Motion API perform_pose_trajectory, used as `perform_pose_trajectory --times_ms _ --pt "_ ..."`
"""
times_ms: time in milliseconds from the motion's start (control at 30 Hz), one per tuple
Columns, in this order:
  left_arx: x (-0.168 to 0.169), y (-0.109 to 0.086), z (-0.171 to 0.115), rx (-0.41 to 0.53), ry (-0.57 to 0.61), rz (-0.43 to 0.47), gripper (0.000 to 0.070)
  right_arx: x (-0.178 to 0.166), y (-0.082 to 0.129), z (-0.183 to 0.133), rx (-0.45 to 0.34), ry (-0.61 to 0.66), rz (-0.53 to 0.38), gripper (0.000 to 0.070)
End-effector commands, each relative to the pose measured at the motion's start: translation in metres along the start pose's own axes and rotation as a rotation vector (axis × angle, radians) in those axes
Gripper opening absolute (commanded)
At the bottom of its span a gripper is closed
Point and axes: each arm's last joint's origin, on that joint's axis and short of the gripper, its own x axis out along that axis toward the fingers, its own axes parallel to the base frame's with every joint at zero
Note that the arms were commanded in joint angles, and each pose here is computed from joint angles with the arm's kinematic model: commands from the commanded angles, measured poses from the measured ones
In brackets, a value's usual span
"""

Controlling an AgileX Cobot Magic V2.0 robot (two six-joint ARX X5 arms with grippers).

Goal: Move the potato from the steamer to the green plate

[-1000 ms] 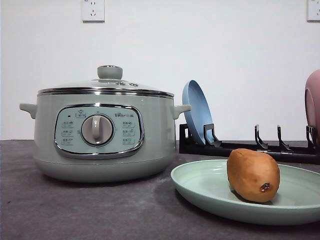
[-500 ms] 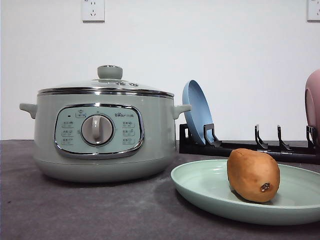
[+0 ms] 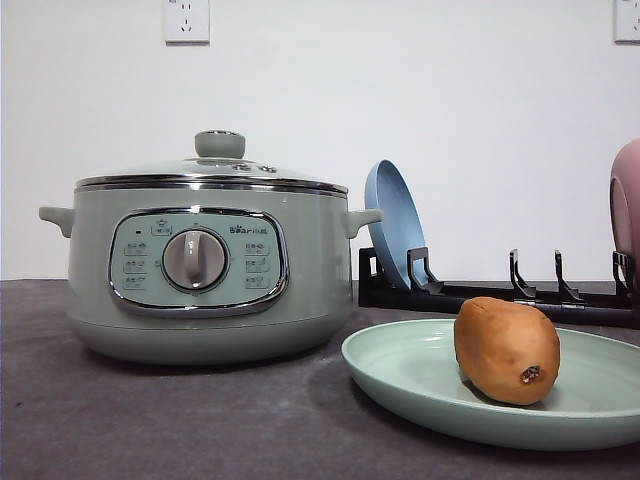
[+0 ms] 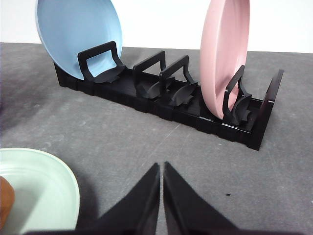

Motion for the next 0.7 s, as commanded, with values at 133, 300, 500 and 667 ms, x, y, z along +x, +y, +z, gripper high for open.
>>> perform_pose_trajectory --times_ms 133,300,500,667 --pt "0.0019 -0.0006 -0.0073 -0.003 0.026 0.0 0.0003 0.0003 0.0002 -0.0002 0.002 -0.009 0.003 0.0" --pt "0.0019 -0.0006 -0.0073 -0.003 0.026 0.0 0.0003 0.0003 0.0002 -0.0002 0.002 -0.009 0.003 0.0" --pt "0.0019 -0.0006 -0.0073 -0.003 0.026 0.0 0.0003 0.0003 0.0002 -0.0002 0.002 -0.009 0.003 0.0" --pt "0.0019 -0.0006 -0.0073 -0.003 0.026 0.0 0.0003 0.0003 0.0002 -0.0002 0.002 -0.009 0.003 0.0"
